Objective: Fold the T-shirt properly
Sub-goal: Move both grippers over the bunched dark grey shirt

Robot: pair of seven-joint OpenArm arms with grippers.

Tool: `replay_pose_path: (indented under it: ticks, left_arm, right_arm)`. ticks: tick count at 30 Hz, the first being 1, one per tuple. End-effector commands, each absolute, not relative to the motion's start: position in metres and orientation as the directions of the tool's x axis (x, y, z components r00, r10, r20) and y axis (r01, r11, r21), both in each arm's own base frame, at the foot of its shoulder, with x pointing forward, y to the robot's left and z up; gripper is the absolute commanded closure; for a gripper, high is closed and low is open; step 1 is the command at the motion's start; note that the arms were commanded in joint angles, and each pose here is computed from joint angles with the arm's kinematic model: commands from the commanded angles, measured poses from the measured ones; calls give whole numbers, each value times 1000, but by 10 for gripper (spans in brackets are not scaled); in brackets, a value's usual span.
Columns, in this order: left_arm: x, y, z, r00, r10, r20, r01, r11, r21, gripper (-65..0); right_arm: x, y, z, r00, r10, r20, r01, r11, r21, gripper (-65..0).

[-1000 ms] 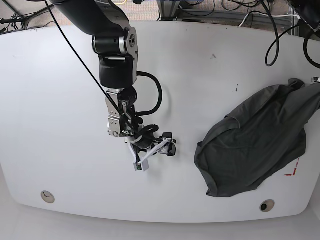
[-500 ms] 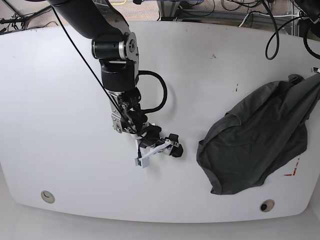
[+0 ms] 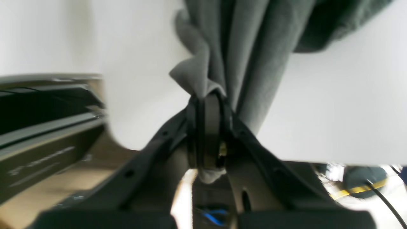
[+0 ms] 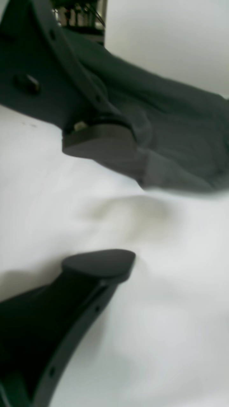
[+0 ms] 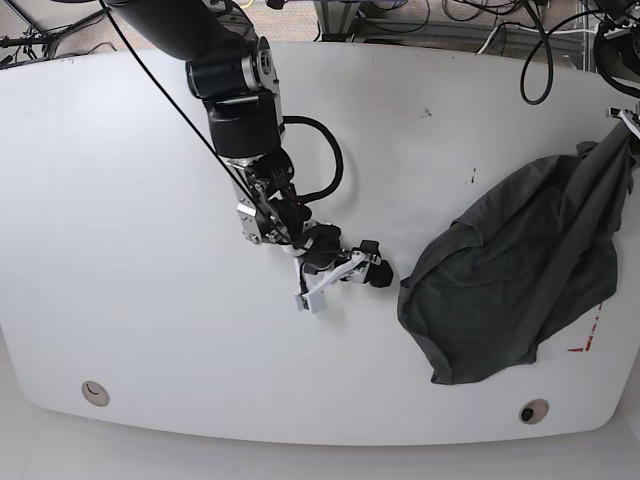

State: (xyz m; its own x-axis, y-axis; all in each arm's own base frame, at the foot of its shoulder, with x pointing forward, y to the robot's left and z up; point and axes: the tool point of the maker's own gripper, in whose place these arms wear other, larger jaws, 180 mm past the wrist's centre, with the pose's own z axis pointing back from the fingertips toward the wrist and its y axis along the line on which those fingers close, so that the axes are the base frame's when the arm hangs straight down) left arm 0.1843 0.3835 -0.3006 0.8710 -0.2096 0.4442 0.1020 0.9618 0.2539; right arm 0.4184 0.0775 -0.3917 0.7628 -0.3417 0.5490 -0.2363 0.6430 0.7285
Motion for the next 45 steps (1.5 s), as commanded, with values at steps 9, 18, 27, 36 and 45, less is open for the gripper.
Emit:
replay_pose_path:
  ticks: [9,18,27,36,45]
  left_arm:
    - [193,364,-307,859,-261,441,168,956,239,0]
    - [191,364,-309,862,-256,438,165,958,236,0]
    - [174,361,-321,885,-258,388,183,958,219,0]
    - [176,360,-321,882,-247,402,172,962,213,0]
    - [207,384,-283,842,-264,470,123,943,309,-256]
  right_arm:
    - [427,79,-356,700,-375,608,-290,629,721,-415]
    - [417,106,-340,692,-278,666,-398,623,674,-415]
    - [400,142,-344,682,-183,708,-463,640,613,-415]
    - [382,165,-348,671,-101,735,-523,638,565,-415]
    - [383,166,-337,653,-107,750,-541,628,560,-415]
